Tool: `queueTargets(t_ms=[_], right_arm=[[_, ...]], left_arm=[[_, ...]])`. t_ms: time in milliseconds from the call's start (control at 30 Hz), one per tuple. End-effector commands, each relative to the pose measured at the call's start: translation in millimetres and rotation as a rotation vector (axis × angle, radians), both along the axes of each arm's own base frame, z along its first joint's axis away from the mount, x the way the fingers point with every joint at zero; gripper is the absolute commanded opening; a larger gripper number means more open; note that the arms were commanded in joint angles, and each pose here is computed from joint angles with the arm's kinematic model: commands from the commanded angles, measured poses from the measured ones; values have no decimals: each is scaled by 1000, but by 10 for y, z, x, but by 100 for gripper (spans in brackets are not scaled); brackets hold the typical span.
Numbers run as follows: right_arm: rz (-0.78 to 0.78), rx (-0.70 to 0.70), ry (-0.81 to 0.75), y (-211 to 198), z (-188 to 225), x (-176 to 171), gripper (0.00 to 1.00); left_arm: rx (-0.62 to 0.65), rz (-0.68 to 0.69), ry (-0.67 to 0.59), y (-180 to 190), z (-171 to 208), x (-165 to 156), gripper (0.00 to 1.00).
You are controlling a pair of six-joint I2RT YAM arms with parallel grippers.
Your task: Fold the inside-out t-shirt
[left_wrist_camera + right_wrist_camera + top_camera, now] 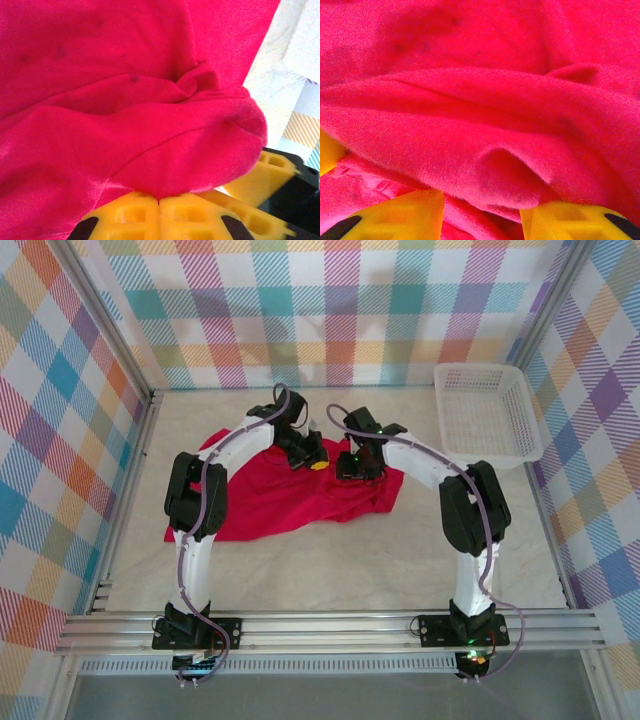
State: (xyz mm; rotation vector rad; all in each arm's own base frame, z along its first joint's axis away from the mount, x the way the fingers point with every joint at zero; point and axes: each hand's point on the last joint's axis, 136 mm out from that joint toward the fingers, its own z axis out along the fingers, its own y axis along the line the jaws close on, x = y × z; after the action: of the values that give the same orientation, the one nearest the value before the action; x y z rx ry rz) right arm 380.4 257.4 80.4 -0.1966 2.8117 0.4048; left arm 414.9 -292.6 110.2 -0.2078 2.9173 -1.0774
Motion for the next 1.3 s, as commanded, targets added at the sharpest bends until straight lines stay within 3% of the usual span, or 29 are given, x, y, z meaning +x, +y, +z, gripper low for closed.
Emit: queueTargets(t_ms=[0, 233, 367, 467, 600, 800, 1067, 1267], right_arm=[[29, -24, -1, 15, -150, -2, 48], [20, -54, 39, -27, -395, -48, 50], [2, -75, 23, -79, -362, -21, 32], [1, -83, 12, -90, -273, 2, 12], [5, -67, -6, -84, -102, -5, 3], [31, 7, -46, -36, 354, -90, 2], [124, 212, -111, 116, 950, -384, 0], [122, 299, -211, -19, 954, -649, 0]], left_arm=[[-8, 5, 17, 16, -22, 28, 0], [-5, 3, 19, 25, -33, 28, 0], [-5, 3, 18, 26, -31, 27, 0], [-3, 2, 20, 30, -30, 21, 0], [6, 0, 20, 44, -41, 13, 0], [29, 3, 27, 71, -127, 34, 0], [90, 17, 57, 185, -358, 78, 0], [107, 28, 75, 210, -485, 62, 0]])
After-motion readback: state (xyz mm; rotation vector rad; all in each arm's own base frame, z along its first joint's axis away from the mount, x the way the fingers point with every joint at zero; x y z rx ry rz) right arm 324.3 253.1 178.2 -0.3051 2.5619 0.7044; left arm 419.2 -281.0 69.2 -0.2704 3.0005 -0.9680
